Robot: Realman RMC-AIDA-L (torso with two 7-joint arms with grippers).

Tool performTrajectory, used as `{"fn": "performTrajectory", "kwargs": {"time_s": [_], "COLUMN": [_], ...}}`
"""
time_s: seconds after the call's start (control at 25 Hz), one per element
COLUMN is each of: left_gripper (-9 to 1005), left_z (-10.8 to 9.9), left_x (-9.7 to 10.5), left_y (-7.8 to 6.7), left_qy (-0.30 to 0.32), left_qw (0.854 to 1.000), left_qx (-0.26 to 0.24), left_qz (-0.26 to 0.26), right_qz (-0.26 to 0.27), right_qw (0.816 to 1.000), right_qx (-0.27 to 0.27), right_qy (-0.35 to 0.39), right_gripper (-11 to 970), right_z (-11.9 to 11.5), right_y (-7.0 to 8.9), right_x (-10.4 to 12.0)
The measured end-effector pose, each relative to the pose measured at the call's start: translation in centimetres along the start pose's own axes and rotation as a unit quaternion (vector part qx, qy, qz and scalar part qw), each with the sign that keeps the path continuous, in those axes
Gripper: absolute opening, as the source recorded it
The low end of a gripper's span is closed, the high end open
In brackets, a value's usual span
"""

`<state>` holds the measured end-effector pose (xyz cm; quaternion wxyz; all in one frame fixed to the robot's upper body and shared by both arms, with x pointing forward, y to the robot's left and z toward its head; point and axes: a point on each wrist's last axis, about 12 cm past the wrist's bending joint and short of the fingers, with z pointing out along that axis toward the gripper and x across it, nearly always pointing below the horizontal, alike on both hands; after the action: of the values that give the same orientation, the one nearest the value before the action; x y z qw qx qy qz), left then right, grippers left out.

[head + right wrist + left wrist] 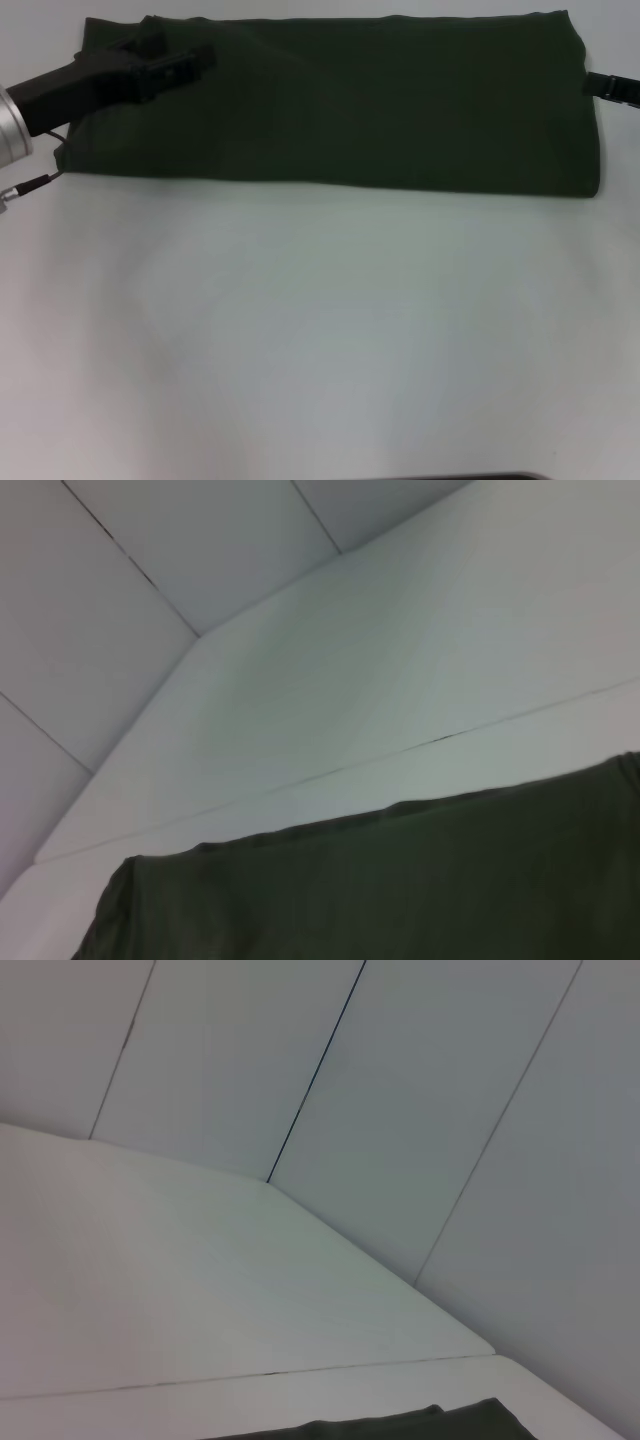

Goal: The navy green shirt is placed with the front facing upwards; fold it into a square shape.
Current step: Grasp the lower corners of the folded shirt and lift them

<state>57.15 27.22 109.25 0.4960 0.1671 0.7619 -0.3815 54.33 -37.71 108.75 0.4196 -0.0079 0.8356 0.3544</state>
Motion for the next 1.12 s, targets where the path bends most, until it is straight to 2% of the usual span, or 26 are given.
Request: {"fn": "performTrajectory", "kwargs": {"time_s": [0.28, 0.52, 1.12], "left_gripper": [909, 909, 910], "left_z": [-0.2, -0.4, -0.4], "left_x": [0.2, 0.3, 0.4], "left_y": [0.0, 0.0, 0.0], "left_qy": [0.001, 0.001, 0.002], "left_qw": [1.000, 1.000, 1.000], "left_qx": [0.002, 0.002, 0.000], "left_qz": [-0.002, -0.003, -0.002], "right_qz": [0.044, 0.063, 0.084], "right_qw": [0.998, 0.995, 0.991], "right_qx": [0.018, 0.031, 0.044], "right_qy": [0.043, 0.071, 0.090], "right_gripper": [646, 686, 677], "right_z": [-2.1, -2.1, -1.7], "right_y": [-1.1, -1.3, -1.7], "right_x": [0.2, 0.7, 2.7]}}
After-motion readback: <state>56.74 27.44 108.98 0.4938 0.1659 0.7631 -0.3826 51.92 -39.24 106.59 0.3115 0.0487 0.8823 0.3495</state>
